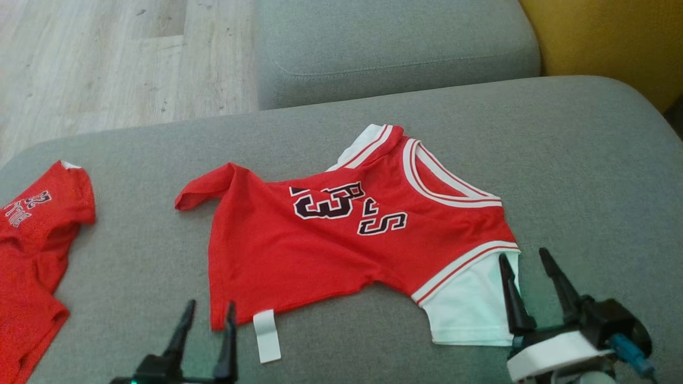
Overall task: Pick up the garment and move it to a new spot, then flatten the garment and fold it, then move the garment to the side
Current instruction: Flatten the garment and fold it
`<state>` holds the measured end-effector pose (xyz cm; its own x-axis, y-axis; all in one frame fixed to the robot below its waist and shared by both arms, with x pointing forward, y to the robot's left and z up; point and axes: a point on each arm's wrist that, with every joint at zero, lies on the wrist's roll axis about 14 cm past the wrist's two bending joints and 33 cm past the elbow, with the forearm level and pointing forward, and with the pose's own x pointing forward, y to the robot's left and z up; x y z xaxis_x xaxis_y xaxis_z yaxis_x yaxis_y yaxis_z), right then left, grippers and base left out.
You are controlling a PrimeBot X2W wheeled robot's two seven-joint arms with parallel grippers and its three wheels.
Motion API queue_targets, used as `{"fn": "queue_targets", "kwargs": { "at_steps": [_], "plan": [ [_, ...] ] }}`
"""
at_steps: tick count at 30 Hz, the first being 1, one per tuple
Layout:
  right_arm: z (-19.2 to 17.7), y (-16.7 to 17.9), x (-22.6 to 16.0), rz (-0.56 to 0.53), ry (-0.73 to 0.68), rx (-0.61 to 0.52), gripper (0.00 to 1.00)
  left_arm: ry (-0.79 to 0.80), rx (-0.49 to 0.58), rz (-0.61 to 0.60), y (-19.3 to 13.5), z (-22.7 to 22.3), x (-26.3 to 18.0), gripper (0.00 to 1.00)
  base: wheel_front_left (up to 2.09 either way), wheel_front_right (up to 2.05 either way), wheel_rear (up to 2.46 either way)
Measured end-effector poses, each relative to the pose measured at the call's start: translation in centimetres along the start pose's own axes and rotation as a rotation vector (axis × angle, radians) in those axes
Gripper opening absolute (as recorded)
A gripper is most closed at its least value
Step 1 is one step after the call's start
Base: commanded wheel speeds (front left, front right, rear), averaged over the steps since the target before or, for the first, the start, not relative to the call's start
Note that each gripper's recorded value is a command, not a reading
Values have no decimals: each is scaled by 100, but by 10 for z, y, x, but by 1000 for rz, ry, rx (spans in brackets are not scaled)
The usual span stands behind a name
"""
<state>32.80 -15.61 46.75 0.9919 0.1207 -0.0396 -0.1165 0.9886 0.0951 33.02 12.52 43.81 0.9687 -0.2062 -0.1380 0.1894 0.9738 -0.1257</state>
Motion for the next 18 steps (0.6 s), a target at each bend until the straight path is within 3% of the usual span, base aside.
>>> {"fn": "queue_targets", "kwargs": {
  "at_steps": [4, 8, 14, 18],
  "plan": [
    [5, -12, -1, -8, -5, -30, 100, 88, 20, -70, -19, -19, -1, 100, 0, 0, 0],
    [-22, -25, -11, -19, 160, -67, 100, 199, 30, -110, -30, -34, 0, 100, 0, 0, 0],
    [-78, -31, -47, -56, 445, -21, 100, 326, 85, -126, -26, -51, 1, 100, 0, 0, 0],
    [-94, -27, -53, -55, 527, -3, 100, 387, 101, -140, -25, -61, 2, 100, 0, 0, 0]
  ]
}}
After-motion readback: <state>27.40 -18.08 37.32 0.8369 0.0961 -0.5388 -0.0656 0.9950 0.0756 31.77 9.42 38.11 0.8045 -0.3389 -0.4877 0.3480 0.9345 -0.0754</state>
